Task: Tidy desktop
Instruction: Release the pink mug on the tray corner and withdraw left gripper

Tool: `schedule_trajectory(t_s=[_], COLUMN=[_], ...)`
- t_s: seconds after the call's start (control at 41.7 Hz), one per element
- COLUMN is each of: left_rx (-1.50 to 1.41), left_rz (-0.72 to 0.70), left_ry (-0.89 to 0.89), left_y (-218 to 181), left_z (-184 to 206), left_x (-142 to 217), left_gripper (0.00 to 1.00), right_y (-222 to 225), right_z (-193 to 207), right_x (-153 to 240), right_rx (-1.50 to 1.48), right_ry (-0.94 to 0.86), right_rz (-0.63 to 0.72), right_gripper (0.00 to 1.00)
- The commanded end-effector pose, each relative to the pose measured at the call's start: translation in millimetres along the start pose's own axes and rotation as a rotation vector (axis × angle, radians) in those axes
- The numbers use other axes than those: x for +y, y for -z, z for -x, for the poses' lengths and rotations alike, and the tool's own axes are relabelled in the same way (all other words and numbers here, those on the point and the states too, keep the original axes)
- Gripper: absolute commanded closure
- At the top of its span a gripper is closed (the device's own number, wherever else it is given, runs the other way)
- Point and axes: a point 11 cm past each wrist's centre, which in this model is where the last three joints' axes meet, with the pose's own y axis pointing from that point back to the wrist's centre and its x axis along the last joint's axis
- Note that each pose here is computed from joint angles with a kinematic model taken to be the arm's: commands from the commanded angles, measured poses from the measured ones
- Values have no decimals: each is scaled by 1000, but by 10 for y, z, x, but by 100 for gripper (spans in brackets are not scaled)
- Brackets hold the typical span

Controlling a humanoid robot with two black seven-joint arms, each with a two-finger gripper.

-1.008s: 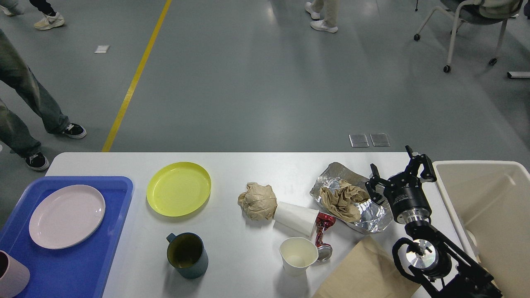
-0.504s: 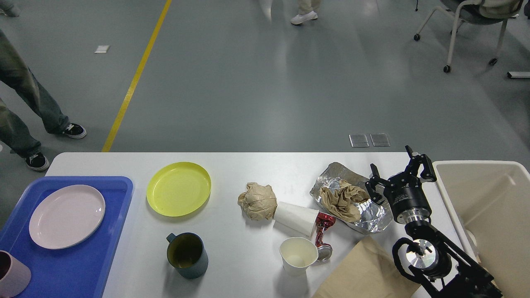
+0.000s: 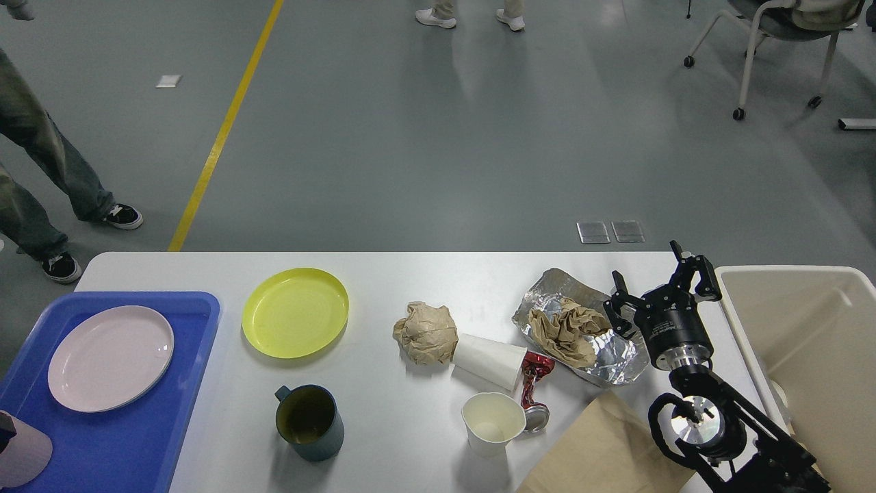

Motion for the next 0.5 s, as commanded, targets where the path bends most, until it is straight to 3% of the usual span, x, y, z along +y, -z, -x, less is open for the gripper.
schedule_trajectory(t_s=[0.0, 0.264, 0.48], left_rx=[2, -65, -88], left_rz=[-22, -88, -20], left_ry=[-12, -27, -8], left_y=[107, 70, -354], left_z=[-73, -406, -590], left_x=[124, 814, 1557], left_gripper=[5, 4, 4], right_y=[0, 0, 0], right_z=[0, 0, 0], right_x=[0, 0, 0], right_rx=[0, 0, 0], right_ry=[0, 0, 0], right_rz=[0, 0, 0], right_gripper=[0, 0, 0])
